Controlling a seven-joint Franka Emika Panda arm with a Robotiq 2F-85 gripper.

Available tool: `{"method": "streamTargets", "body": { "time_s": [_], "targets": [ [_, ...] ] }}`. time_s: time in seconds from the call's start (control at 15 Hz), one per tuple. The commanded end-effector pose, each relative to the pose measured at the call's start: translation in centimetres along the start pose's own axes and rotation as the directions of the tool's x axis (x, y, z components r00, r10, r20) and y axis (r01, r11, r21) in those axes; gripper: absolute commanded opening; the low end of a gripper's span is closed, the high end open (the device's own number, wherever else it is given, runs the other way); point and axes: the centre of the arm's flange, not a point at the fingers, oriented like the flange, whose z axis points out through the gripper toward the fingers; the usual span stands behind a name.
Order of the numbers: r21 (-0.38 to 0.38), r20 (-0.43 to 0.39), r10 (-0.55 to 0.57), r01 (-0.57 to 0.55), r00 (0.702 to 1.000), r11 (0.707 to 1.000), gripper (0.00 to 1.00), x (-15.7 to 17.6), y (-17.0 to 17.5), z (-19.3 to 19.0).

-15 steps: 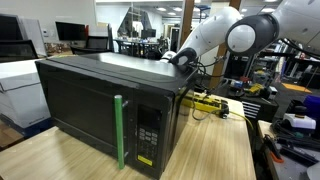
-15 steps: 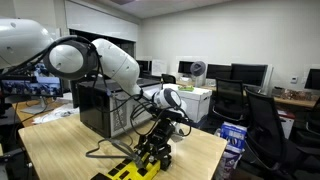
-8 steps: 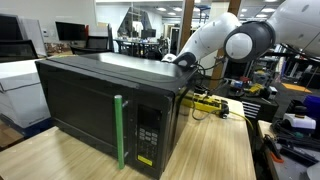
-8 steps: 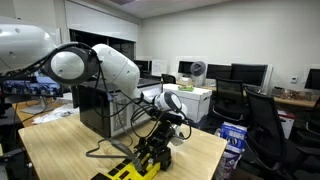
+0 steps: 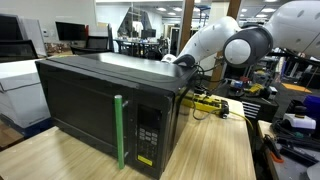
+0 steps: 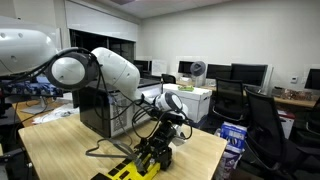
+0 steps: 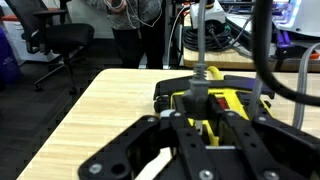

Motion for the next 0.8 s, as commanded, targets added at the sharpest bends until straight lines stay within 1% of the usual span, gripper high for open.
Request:
{"method": "streamTargets", "body": {
  "time_s": [0.0,0.27,0.4,0.53,0.73],
  "targets": [
    [0.035,-0.008,0.006,-0.006,1.000,0.999,0.08,0.61,0.74,-0.45],
    [0.043,-0.005,-0.033,0.033,0.999,0.999,0.08,0.64,0.50,-0.31],
    [0.040,-0.006,-0.068,0.069,0.998,0.997,0.08,0.51,0.53,-0.33],
    [0.024,-0.005,-0.140,0.140,0.990,0.990,0.08,0.47,0.74,-0.58],
    [0.025,0.004,-0.178,0.178,0.984,0.984,0.08,0.80,1.04,-0.99]
  ]
}}
